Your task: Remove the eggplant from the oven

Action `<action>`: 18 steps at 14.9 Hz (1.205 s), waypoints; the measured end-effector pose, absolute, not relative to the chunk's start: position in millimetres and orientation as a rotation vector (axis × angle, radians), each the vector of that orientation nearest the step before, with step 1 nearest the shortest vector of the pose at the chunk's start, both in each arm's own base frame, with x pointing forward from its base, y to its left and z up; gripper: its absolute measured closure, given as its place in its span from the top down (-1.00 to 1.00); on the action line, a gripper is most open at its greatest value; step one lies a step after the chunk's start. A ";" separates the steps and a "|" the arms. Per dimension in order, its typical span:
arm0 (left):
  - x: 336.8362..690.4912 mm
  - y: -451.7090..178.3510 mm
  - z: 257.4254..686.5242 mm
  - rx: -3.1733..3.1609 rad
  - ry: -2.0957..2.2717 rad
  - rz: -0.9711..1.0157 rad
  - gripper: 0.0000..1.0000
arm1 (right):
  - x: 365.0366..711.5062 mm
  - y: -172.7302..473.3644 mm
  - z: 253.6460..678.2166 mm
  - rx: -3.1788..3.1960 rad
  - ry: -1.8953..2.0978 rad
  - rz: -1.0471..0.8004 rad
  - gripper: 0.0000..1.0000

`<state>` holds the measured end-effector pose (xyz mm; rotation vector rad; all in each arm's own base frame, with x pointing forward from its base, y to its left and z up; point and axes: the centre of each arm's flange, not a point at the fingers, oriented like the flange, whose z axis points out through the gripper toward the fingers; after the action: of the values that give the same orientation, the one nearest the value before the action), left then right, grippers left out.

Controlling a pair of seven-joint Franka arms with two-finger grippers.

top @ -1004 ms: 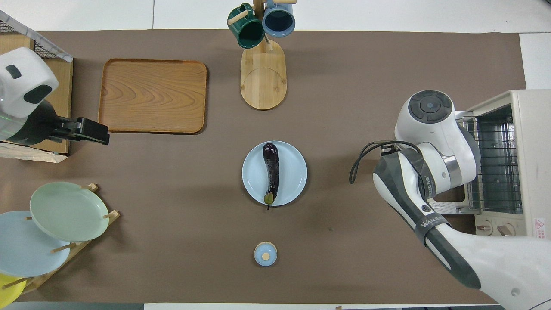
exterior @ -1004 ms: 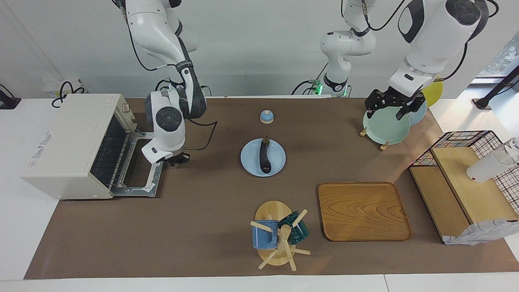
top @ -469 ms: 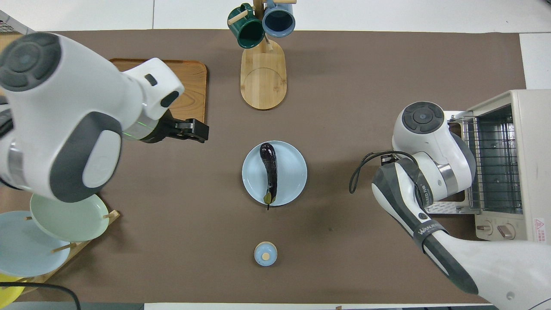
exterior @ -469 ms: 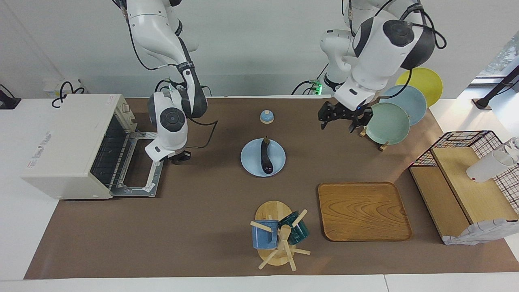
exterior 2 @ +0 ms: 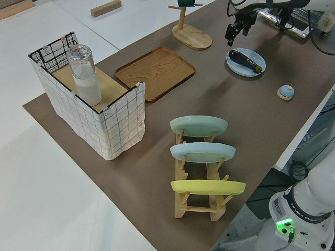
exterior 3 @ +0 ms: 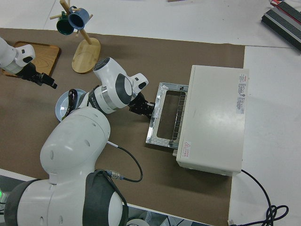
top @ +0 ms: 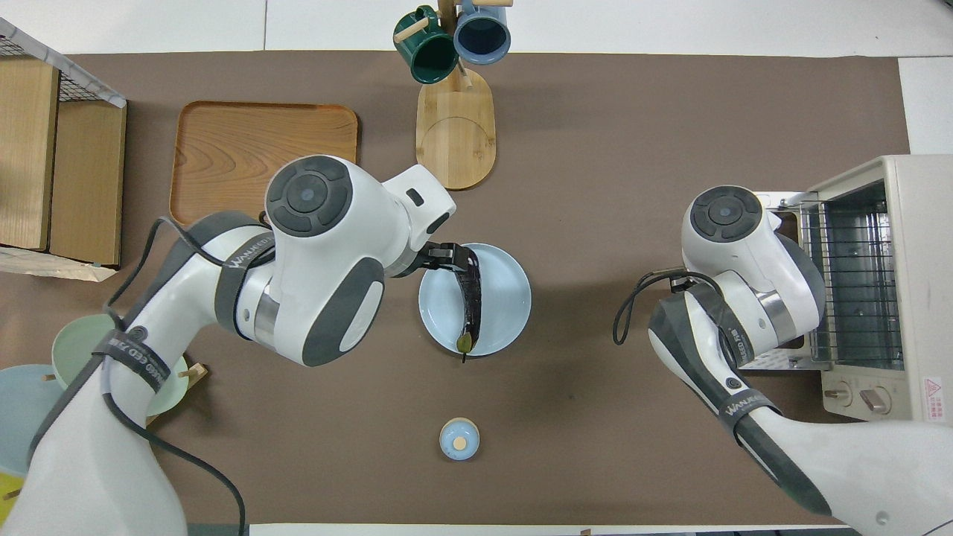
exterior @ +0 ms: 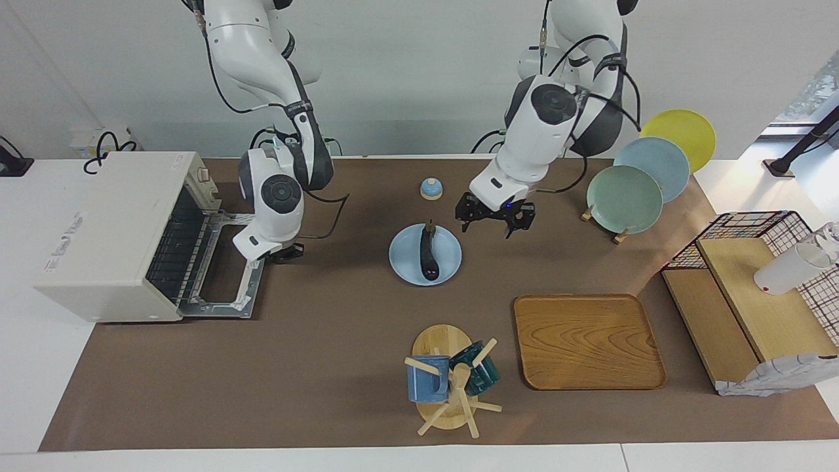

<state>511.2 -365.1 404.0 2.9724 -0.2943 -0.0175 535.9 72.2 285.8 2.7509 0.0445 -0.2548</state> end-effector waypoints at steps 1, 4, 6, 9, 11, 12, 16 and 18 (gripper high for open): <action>509.0 -372.0 393.5 2.972 -0.301 -0.017 1.00 | 536.1 71.9 285.9 2.744 0.053 -0.251 -0.98; 499.0 -399.6 357.3 2.972 -0.297 -0.022 1.00 | 536.5 75.2 288.0 2.726 0.146 -0.254 -0.98; 492.2 -414.3 336.1 2.974 -0.303 -0.030 1.00 | 539.1 76.3 305.5 2.712 0.222 -0.279 -0.98; 489.9 -418.9 323.7 2.980 -0.288 -0.043 1.00 | 543.1 59.2 368.9 2.701 0.284 -0.285 -0.98; 486.8 -423.1 320.1 2.982 -0.273 -0.046 1.00 | 538.5 28.6 412.7 2.703 0.309 -0.268 -0.98; 485.3 -424.7 318.5 2.983 -0.272 -0.048 1.00 | 536.1 9.2 429.2 2.705 0.314 -0.256 -0.98; 480.0 -427.2 312.4 2.984 -0.274 -0.048 0.94 | 530.8 -44.5 458.1 2.707 0.331 -0.242 -0.98; 477.1 -427.6 308.3 2.984 -0.269 -0.044 0.92 | 531.1 -45.2 466.1 2.725 0.322 -0.226 -0.98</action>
<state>477.1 -427.6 308.3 2.9839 -0.2689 -0.0443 531.1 -45.2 466.1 2.7245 0.3223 -0.2262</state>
